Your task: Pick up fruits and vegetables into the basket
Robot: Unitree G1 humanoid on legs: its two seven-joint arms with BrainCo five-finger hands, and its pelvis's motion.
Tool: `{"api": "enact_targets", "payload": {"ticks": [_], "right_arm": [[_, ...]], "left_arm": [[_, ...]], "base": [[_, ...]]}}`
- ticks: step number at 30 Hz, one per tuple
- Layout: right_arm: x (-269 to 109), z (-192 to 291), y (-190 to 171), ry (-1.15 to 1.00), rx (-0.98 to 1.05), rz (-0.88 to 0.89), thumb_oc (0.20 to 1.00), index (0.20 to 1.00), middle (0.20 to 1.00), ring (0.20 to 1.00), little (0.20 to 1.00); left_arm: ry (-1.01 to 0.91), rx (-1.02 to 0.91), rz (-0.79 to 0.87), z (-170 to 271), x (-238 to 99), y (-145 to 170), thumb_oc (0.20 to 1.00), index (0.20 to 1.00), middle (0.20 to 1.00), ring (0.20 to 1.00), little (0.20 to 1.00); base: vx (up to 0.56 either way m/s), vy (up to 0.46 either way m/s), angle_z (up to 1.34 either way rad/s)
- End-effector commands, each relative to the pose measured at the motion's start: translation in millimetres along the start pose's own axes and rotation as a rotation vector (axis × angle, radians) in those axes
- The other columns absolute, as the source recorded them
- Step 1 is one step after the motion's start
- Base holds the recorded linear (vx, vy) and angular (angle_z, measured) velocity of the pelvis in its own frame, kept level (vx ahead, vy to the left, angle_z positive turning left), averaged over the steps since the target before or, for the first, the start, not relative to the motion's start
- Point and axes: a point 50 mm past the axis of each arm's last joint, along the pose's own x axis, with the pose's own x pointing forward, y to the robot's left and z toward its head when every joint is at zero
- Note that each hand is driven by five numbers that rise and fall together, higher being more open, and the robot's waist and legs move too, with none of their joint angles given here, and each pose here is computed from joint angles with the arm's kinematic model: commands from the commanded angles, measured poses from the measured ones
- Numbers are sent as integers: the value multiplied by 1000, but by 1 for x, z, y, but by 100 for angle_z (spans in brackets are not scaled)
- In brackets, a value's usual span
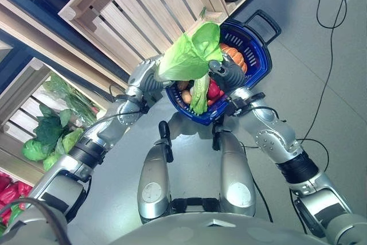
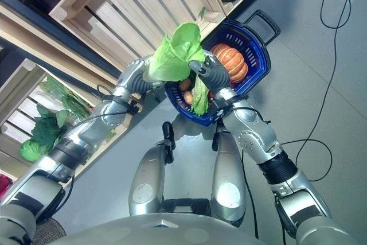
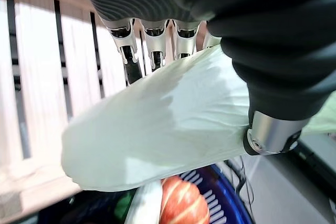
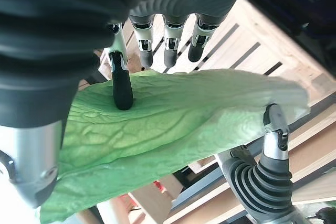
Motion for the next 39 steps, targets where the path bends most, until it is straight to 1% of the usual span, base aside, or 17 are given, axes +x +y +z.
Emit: {"api": "enact_targets", "payload": {"ticks": [1, 2, 4, 6, 10, 11, 13, 15, 17, 19, 21, 25, 26, 27, 33, 37, 39], "right_arm": [[12, 32, 55, -168, -13, 250, 1000, 1000, 1000, 1000, 1000], [12, 33, 58, -166, -31, 266, 1000, 1000, 1000, 1000, 1000], [11, 33, 61, -167, -59, 277, 1000, 1000, 1000, 1000, 1000], [12, 36, 64, -187, -104, 275, 1000, 1000, 1000, 1000, 1000], [14, 40, 63, -197, -248, 237, 1000, 1000, 1000, 1000, 1000], [14, 41, 62, -198, -270, 229, 1000, 1000, 1000, 1000, 1000], [16, 43, 55, -195, -418, 165, 1000, 1000, 1000, 1000, 1000], [17, 47, 47, -202, -492, 104, 1000, 1000, 1000, 1000, 1000], [16, 55, 38, -254, -573, 27, 1000, 1000, 1000, 1000, 1000], [14, 63, 33, -307, -601, -24, 1000, 1000, 1000, 1000, 1000], [11, 71, 26, -348, -633, -76, 1000, 1000, 1000, 1000, 1000], [5, 82, 12, -374, -710, -186, 1000, 1000, 1000, 1000, 1000], [2, 87, 5, -396, -734, -259, 1000, 1000, 1000, 1000, 1000], [2, 88, 4, -401, -735, -271, 1000, 1000, 1000, 1000, 1000], [-17, 107, -23, -511, -702, -512, 1000, 1000, 1000, 1000, 1000], [-25, 110, -29, -552, -667, -572, 1000, 1000, 1000, 1000, 1000], [-26, 109, -32, -530, -652, -575, 1000, 1000, 1000, 1000, 1000]], "left_arm": [[-129, -10, -107, 36, 5, -5, 200, 200, 200, 200, 200], [-107, -72, -155, 37, 5, -9, 200, 200, 200, 200, 200], [-90, -161, -199, 38, 5, -14, 200, 200, 200, 200, 200], [-42, -306, -245, 39, 4, -21, 200, 200, 200, 200, 200], [45, -442, -306, 31, 1, -32, 200, 200, 200, 200, 200], [51, -452, -311, 31, 1, -32, 200, 200, 200, 200, 200], [85, -528, -336, 28, 0, -35, 200, 200, 200, 200, 200], [102, -591, -344, 28, 0, -36, 200, 200, 200, 200, 200], [119, -667, -348, 28, -1, -39, 200, 200, 200, 200, 200], [134, -720, -340, 27, -2, -42, 200, 200, 200, 200, 200], [150, -775, -317, 25, -3, -43, 200, 200, 200, 200, 200], [154, -754, -193, 20, -3, -34, 200, 200, 200, 200, 200], [149, -752, -146, 19, -3, -28, 200, 200, 200, 200, 200], [150, -753, -140, 18, -3, -27, 200, 200, 200, 200, 200], [127, -810, 7, 17, -7, -16, 200, 200, 200, 200, 200], [130, -840, 68, 16, -10, -15, 200, 200, 200, 200, 200], [135, -841, 92, 15, -10, -14, 200, 200, 200, 200, 200]], "base": [[0, 0, 0], [0, 0, 0], [0, 0, 0], [-7, 20, 0], [-4, 19, 0], [0, 0, 0], [6, 11, -2], [21, 37, 0], [21, 51, -2], [12, 57, -3], [7, 65, -6], [8, 38, -7], [-1, 16, -6], [0, 0, 0], [0, 0, 0], [0, 0, 0], [0, 0, 0]]}}
